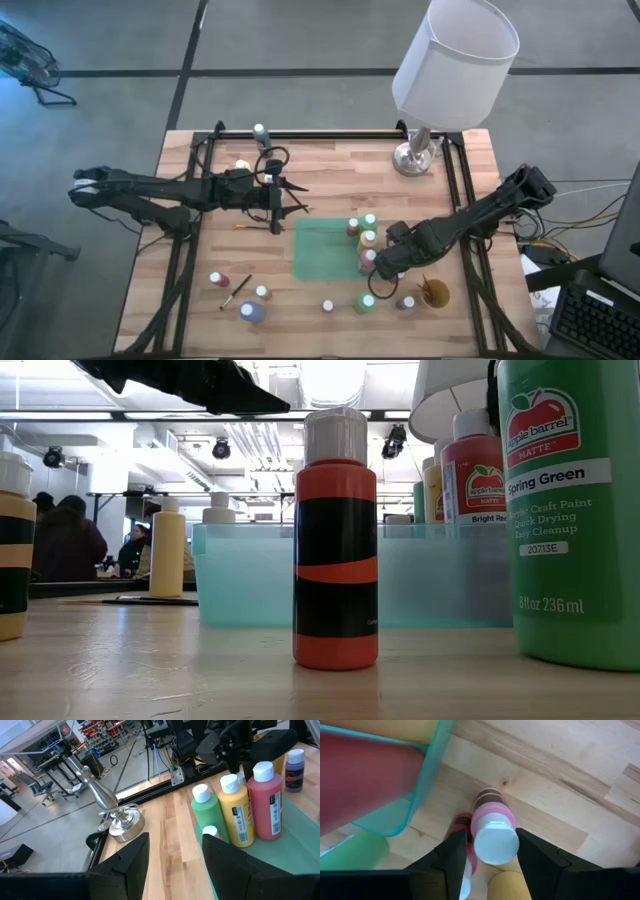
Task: Pick & Place Paint Supplies
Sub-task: Put the pink paint bottle into the green bin
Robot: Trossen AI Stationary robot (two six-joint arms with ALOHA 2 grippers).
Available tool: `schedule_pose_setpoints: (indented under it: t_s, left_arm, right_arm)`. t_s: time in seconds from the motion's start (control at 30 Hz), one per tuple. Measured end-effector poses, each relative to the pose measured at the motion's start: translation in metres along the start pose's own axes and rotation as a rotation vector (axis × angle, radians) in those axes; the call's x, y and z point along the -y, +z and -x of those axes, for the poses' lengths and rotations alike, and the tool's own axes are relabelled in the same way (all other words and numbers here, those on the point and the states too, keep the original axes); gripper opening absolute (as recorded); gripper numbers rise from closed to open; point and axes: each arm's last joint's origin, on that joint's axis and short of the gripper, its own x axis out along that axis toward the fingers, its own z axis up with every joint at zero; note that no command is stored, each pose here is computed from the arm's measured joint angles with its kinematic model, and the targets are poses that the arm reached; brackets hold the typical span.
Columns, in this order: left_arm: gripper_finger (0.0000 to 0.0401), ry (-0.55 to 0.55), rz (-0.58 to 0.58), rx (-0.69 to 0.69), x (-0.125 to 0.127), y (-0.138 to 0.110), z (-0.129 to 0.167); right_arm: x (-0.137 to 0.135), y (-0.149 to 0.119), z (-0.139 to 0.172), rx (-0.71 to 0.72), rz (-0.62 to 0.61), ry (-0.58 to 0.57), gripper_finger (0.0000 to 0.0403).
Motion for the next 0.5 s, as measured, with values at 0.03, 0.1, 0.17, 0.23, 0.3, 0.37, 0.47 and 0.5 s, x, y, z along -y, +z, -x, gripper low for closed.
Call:
schedule_pose_setpoints:
  t_s: [0.03,0.1,0.17,0.23,0.3,0.37,0.47,0.5]
  left_arm:
    - [0.0188,0.000,0.000,0.000,-0.0001,0.0000,0.0000]
    - [0.0188,0.000,0.000,0.000,0.0000,0.0001,0.0000]
    - [0.0188,0.000,0.000,0.000,-0.0001,0.0000,0.0000]
    - [0.0188,0.001,0.000,0.000,-0.0001,0.0000,0.0000]
    - [0.0188,0.000,0.000,0.000,-0.0001,0.0000,0.0000]
    - [0.0188,0.000,0.000,0.001,0.0000,0.0001,0.0000]
    - [0.0188,0.000,0.000,0.001,-0.0001,0.0001,0.0000]
    - [0.0188,0.000,0.000,0.001,-0.0001,0.0001,0.0000]
  right_arm:
    - [0.0005,0.0000,-0.0009,0.000,0.003,-0.003,0.0157]
    - [0.0015,-0.0001,-0.0026,0.000,0.007,-0.008,0.0151]
    - [0.0024,-0.0001,-0.0041,0.000,0.007,-0.013,0.0144]
    - [0.0027,-0.0001,-0.0050,0.000,0.007,-0.014,0.0136]
    - [0.0030,-0.0001,-0.0053,0.000,0.011,-0.015,0.0128]
    - [0.0030,-0.0001,-0.0053,0.001,0.014,-0.014,0.0120]
    - [0.0016,-0.0001,-0.0034,0.001,0.021,-0.006,0.0113]
    - [0.0007,0.0000,-0.0022,0.001,0.027,-0.001,0.0113]
